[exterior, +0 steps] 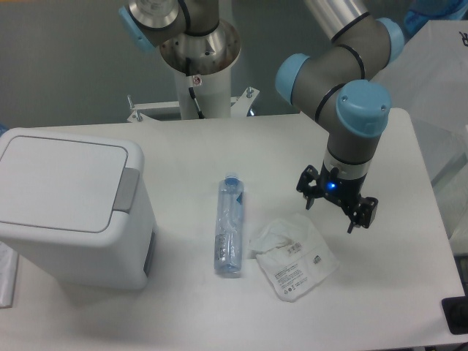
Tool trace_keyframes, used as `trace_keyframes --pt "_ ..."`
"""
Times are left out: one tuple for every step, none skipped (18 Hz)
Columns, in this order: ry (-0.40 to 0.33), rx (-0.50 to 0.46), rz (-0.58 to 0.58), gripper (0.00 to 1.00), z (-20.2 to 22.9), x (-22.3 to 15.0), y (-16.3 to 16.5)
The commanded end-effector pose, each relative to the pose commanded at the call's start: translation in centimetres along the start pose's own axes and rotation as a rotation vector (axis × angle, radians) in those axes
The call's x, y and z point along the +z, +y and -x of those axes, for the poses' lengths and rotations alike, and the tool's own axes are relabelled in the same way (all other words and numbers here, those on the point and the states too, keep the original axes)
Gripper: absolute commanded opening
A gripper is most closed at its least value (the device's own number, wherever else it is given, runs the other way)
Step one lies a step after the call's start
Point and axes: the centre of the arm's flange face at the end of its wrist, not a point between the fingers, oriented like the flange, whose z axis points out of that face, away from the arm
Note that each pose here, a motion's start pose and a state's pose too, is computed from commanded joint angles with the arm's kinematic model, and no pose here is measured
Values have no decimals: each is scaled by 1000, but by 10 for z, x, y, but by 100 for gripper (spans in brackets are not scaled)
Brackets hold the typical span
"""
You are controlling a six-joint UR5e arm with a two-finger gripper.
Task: Open the trash can
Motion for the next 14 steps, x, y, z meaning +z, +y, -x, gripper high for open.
trace_keyframes --pt "-4 -88 -15 100 -1 -3 -4" --pt "3 -196 -31 100 -2 -4 -5" --pt "8 -262 -47 100 -3 -5 -9" --pt "10 -281 -70 100 -2 -9 -14" --pt "35 -283 -101 100 -5 -8 -17" --pt "64 -281 -137 100 -9 -7 -21" --pt "87 -283 -176 100 -11 -9 -25" --pt "98 -282 -217 100 -14 -18 -31" --pt "111 -299 -253 100 -16 -28 -36" --pt "128 -327 -289 100 -20 -37 -45" --pt "147 -363 -329 100 -23 -49 -56" --pt "171 -398 -371 100 -23 -59 -66" --pt "195 -423 -412 100 -23 -69 -73" --pt "222 -431 -462 100 -24 -82 -80"
